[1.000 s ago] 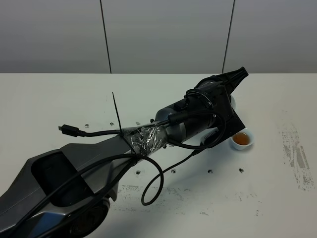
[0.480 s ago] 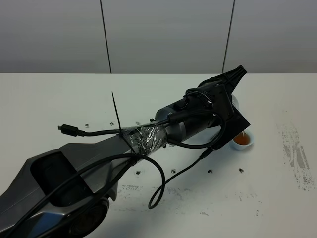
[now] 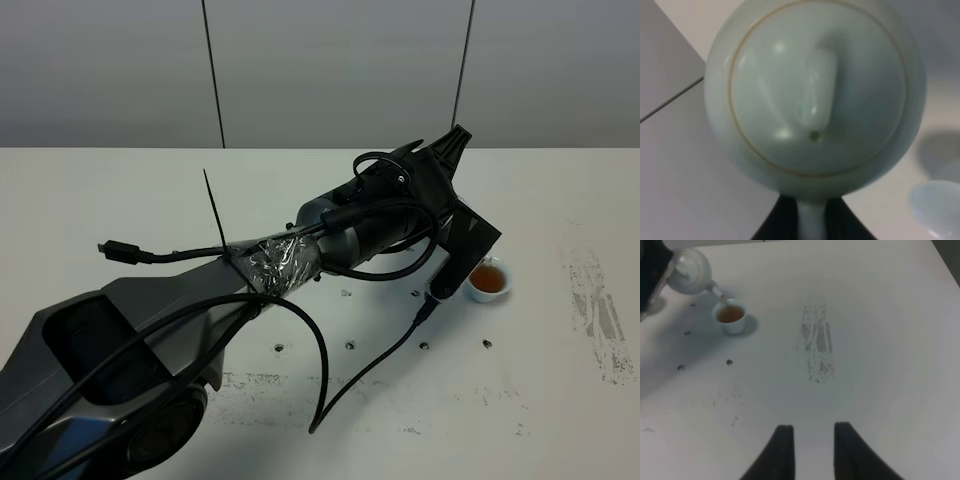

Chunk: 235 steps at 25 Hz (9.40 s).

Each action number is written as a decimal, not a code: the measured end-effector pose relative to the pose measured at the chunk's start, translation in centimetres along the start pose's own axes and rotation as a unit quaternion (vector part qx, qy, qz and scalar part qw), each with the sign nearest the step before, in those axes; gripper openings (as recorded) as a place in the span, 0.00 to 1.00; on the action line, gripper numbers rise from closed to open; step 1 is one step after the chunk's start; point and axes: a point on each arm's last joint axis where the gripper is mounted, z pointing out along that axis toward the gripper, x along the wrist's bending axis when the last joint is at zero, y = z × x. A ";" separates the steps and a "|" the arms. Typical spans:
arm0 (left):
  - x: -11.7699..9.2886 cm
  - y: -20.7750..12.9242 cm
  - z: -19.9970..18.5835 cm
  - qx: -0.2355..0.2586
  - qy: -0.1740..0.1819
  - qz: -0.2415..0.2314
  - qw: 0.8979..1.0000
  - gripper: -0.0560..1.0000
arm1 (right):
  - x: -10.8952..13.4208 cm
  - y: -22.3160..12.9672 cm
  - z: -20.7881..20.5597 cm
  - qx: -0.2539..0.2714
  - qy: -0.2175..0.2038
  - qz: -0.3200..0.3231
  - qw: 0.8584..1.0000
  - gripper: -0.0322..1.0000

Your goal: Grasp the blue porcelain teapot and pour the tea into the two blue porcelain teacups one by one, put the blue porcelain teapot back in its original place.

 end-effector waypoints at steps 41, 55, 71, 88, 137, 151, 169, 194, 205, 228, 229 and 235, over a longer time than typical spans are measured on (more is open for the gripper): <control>-7.1 0.3 -2.8 -0.116 -0.277 -0.539 0.787 0.16 | 0.0 0.0 0.0 0.000 0.000 0.000 1.000 0.24; -7.5 0.1 -2.5 -0.103 -0.281 -0.522 0.799 0.16 | 0.0 0.0 0.0 0.000 0.000 0.000 1.000 0.24; -6.3 -15.2 -4.4 -0.042 -0.168 -0.483 0.859 0.16 | 0.0 0.0 0.0 0.000 0.000 0.000 1.000 0.24; -7.1 -18.0 -0.8 -0.028 -0.174 -0.295 0.939 0.16 | 0.0 0.0 0.0 0.000 0.000 0.000 1.000 0.24; -5.4 -13.0 1.2 0.091 -0.129 -0.058 0.986 0.16 | 0.0 0.0 0.0 0.000 0.000 0.000 1.000 0.24; -4.7 -12.2 0.7 0.116 -0.114 -0.015 0.987 0.16 | 0.0 0.0 0.0 0.000 0.000 0.000 1.000 0.24; -4.1 -11.8 0.4 0.140 -0.103 0.026 0.984 0.16 | 0.0 0.0 0.0 0.000 0.000 0.000 1.000 0.24; -3.3 -11.3 0.2 0.144 -0.080 0.091 0.982 0.16 | 0.0 0.0 0.0 0.000 0.000 0.000 1.000 0.24; -3.0 -11.4 0.2 0.150 -0.066 0.104 0.981 0.16 | 0.0 0.0 0.0 0.000 0.000 0.000 1.000 0.24; -3.4 -11.1 0.6 0.160 -0.066 0.134 0.976 0.16 | 0.0 0.0 0.0 0.000 0.000 0.000 1.000 0.24; -3.6 -10.9 0.7 0.158 -0.068 0.135 0.976 0.16 | 0.0 0.0 0.0 0.000 0.000 0.000 1.000 0.24; -3.6 -10.8 0.8 0.156 -0.068 0.138 0.976 0.16 | 0.0 0.0 0.0 0.000 0.000 0.000 1.000 0.24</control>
